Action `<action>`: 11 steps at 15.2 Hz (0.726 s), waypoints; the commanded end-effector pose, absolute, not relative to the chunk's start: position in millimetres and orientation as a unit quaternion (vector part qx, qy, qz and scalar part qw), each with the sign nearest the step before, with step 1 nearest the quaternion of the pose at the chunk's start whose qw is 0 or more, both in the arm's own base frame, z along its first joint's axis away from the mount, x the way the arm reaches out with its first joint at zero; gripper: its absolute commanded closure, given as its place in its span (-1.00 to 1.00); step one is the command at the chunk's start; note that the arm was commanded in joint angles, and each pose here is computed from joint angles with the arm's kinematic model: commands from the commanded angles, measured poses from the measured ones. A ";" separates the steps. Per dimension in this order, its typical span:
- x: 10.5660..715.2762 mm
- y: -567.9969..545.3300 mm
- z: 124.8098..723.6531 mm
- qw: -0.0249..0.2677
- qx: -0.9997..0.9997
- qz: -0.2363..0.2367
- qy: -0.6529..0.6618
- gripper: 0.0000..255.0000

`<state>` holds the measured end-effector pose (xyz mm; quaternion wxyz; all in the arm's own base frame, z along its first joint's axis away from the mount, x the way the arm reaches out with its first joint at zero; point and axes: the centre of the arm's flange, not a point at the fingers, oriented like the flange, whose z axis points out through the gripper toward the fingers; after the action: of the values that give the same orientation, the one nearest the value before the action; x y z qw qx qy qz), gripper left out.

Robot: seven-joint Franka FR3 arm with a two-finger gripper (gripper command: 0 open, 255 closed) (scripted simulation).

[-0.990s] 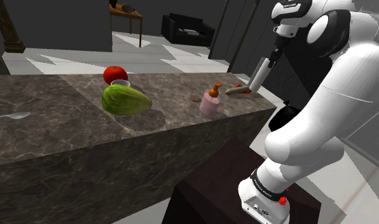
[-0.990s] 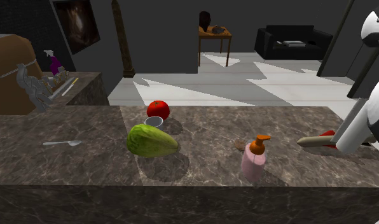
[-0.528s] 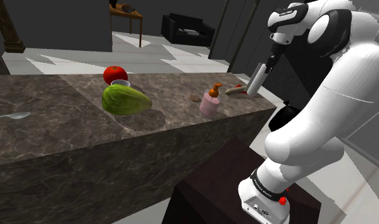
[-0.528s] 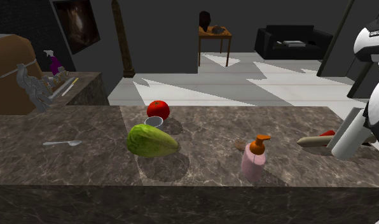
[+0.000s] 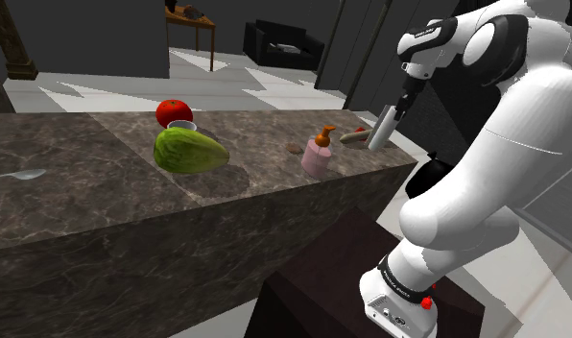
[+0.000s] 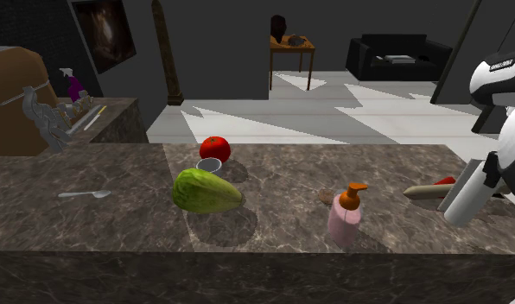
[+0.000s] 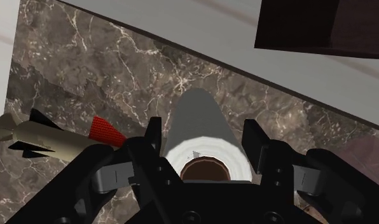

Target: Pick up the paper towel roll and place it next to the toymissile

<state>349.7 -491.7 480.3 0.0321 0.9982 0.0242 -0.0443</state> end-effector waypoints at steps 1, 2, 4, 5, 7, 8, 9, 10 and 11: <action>349.3 -492.1 469.5 0.032 0.998 -0.044 0.024 1.00; 349.3 -492.1 464.2 0.032 0.998 -0.044 0.024 1.00; 349.3 -492.1 453.7 0.032 0.998 -0.044 0.024 1.00; 349.3 -492.1 448.4 0.032 0.998 -0.044 0.024 1.00; 349.3 -492.1 437.8 0.032 0.998 -0.044 0.024 1.00; 349.3 -492.1 432.6 0.032 0.998 -0.044 0.024 1.00; 349.3 -492.1 427.3 0.032 0.998 -0.044 0.024 1.00; 349.3 -492.0 422.8 0.032 0.998 -0.044 0.024 1.00; 349.3 -492.1 422.8 0.032 0.998 -0.044 0.024 1.00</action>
<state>348.6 -492.5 424.8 0.0321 0.9982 0.0243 -0.0443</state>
